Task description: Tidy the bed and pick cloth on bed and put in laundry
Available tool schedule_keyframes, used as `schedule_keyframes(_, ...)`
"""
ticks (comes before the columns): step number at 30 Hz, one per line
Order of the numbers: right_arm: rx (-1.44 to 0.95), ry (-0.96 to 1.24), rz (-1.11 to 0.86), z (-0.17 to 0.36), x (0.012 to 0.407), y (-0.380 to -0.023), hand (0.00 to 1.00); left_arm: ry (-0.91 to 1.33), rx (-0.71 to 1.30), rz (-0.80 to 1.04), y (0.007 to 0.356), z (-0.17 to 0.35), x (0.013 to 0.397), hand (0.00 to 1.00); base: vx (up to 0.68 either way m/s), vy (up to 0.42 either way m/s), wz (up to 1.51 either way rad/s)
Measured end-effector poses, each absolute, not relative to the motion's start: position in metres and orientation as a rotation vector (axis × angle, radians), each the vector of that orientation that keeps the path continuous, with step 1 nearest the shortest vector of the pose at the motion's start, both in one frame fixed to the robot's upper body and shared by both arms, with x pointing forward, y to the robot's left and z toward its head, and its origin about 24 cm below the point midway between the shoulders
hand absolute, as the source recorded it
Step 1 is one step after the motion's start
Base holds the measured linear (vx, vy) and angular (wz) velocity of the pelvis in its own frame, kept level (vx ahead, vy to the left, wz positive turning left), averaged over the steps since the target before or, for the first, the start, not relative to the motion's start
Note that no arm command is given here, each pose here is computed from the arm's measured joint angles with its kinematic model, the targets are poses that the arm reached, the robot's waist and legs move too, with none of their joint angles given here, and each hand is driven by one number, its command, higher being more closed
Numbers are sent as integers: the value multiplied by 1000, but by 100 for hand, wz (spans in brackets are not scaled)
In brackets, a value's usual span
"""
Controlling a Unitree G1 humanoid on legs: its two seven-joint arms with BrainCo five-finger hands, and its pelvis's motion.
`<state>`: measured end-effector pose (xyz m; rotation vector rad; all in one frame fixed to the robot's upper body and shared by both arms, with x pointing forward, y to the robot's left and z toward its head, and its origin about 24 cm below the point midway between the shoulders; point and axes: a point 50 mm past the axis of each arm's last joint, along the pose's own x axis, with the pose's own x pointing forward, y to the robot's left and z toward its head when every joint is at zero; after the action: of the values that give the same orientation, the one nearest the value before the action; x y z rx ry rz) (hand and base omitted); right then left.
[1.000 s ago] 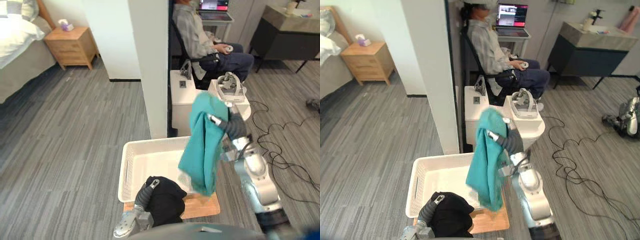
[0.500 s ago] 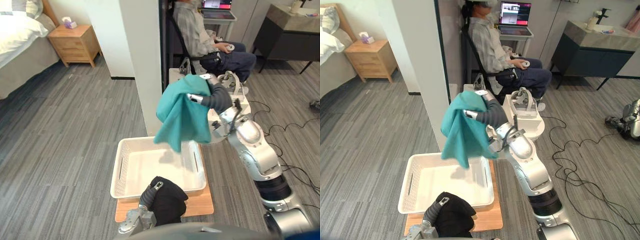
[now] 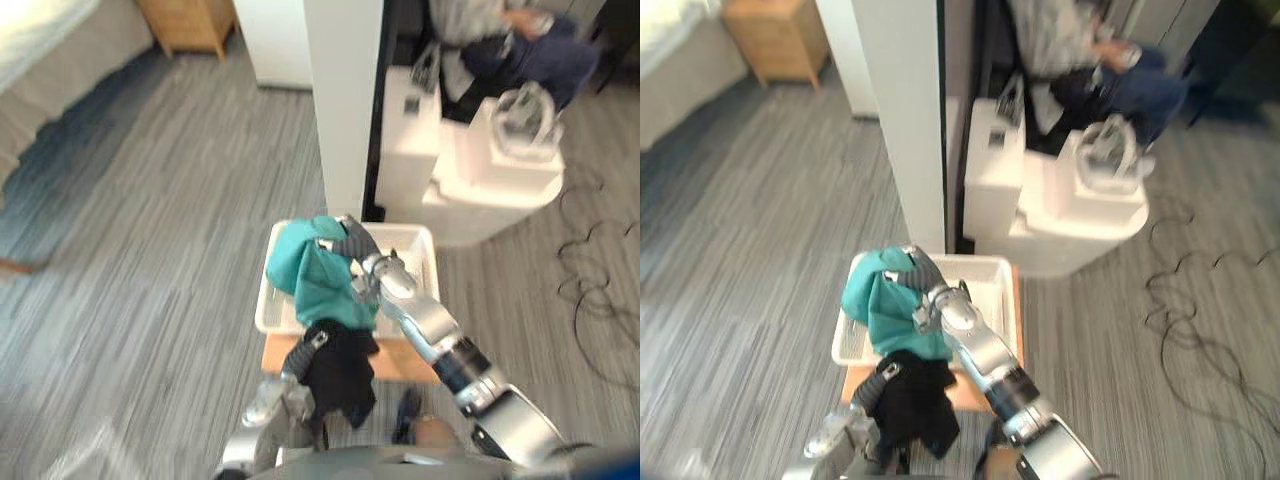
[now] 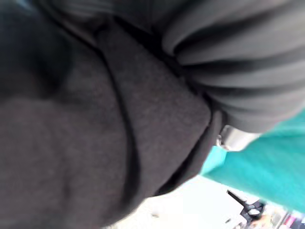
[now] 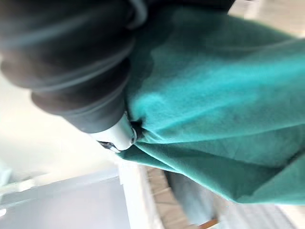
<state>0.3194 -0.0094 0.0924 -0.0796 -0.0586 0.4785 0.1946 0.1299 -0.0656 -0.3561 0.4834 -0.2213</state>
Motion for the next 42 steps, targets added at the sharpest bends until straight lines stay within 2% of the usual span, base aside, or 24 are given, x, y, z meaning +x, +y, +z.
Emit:
schedule_keyframes(4, -109, -86, 385, 96, 335, -18, 100, 443, -342, -201, 134, -59, 204, 100, -51, 6, 13)
schedule_keyframes(5, -102, -86, 350, 95, 338, -24, 0, 440, -338, -200, 135, -58, 205, 100, 0, 0, 0)
schedule_keyframes(11, -125, -28, 218, 71, 345, -65, 0, 399, -319, -209, 137, -50, 216, 100, 32, 5, -9)
schedule_keyframes(16, -126, 6, 173, 39, 325, -88, 0, 330, -322, -215, 137, -36, 223, 100, 48, 1, -8)
schedule_keyframes(24, -91, -79, 198, 36, 298, -81, 0, 115, -316, -238, 142, 15, 231, 100, 14, 2, -1)
schedule_keyframes(30, -89, -3, 177, 15, 272, -88, 0, 104, -561, -175, 160, 24, 209, 100, 105, 4, -2)
schedule_keyframes(33, -100, 52, 161, 4, 260, -91, 0, -37, -591, -204, 171, 50, 202, 100, 82, 0, -5)
schedule_keyframes(37, -100, 188, 94, -18, 243, -107, 0, -289, -526, -295, 177, 99, 199, 100, 36, 6, -9)
schedule_keyframes(42, -117, 342, 32, -45, 219, -126, 0, -410, -473, -313, 188, 125, 207, 100, 1, 18, -24)
